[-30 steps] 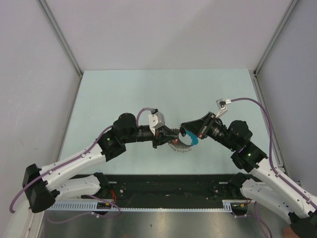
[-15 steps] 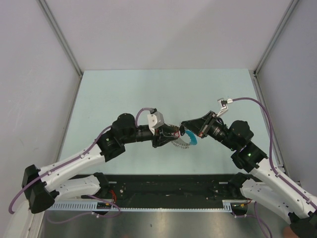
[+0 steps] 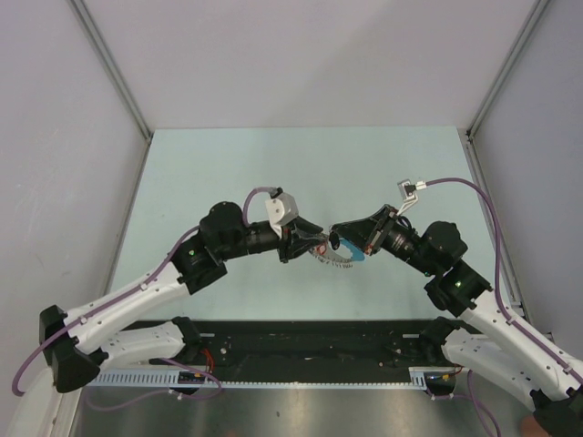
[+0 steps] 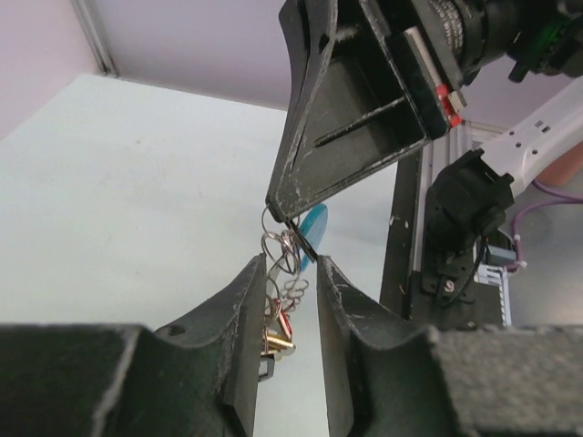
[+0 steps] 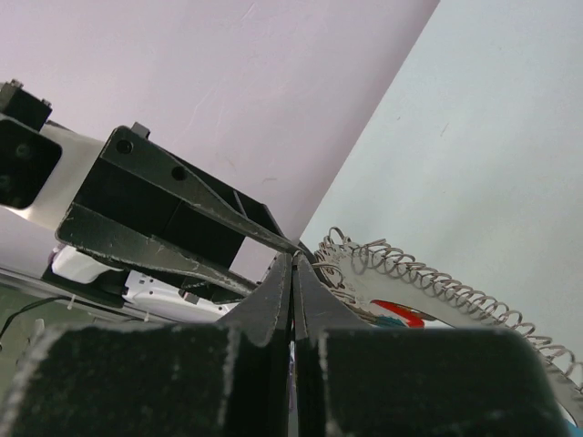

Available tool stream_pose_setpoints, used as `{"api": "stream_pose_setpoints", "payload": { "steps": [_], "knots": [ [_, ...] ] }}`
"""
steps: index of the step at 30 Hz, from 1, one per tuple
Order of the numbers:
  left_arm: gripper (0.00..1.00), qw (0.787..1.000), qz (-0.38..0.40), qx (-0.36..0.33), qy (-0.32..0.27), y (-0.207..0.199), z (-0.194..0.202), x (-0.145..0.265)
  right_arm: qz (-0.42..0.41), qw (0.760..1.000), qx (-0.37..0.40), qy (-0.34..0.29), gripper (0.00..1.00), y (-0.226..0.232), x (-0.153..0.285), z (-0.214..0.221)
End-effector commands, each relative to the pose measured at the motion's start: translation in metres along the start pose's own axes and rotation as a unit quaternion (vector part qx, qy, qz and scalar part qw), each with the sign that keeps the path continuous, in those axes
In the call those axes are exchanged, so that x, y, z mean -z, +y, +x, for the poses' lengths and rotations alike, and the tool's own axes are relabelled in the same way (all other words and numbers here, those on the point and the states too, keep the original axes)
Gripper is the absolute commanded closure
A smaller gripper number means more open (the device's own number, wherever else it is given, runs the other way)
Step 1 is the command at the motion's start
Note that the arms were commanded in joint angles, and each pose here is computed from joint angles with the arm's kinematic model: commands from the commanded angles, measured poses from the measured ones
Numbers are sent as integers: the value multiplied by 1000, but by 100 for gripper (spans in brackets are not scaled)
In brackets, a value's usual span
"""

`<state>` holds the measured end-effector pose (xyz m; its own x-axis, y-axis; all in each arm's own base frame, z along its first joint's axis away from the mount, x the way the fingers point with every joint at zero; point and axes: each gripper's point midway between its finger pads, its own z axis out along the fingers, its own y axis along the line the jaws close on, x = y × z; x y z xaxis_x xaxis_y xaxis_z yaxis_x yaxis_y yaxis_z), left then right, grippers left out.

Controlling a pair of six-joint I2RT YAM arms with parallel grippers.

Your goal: Remove the keys from the keyring

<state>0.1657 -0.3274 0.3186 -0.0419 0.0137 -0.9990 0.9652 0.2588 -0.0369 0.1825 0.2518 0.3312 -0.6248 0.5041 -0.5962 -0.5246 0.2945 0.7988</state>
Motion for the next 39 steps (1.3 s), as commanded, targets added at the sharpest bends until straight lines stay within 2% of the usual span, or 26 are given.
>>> {"api": "stream_pose_setpoints", "payload": {
  "steps": [1, 10, 16, 21, 29, 39],
  "knots": [
    [68, 999, 18, 35, 12, -8, -15, -7, -59, 997, 35, -32, 100, 34, 7, -18],
    [71, 997, 26, 63, 41, -9, 1, -14, -64, 996, 49, -31, 100, 38, 9, -14],
    [78, 997, 32, 60, 47, -10, 5, -15, -70, 996, 53, -30, 100, 42, 11, -12],
    [100, 997, 35, 51, 41, -12, 6, -12, -57, 996, 64, -32, 100, 37, 13, -11],
    [100, 999, 19, 40, 23, -10, 4, -2, -1, 993, 103, -50, 100, 12, 19, -19],
    [100, 1000, 21, 7, -15, -16, -5, 8, 9, 995, 92, -43, 100, 0, 14, -14]
  ]
}}
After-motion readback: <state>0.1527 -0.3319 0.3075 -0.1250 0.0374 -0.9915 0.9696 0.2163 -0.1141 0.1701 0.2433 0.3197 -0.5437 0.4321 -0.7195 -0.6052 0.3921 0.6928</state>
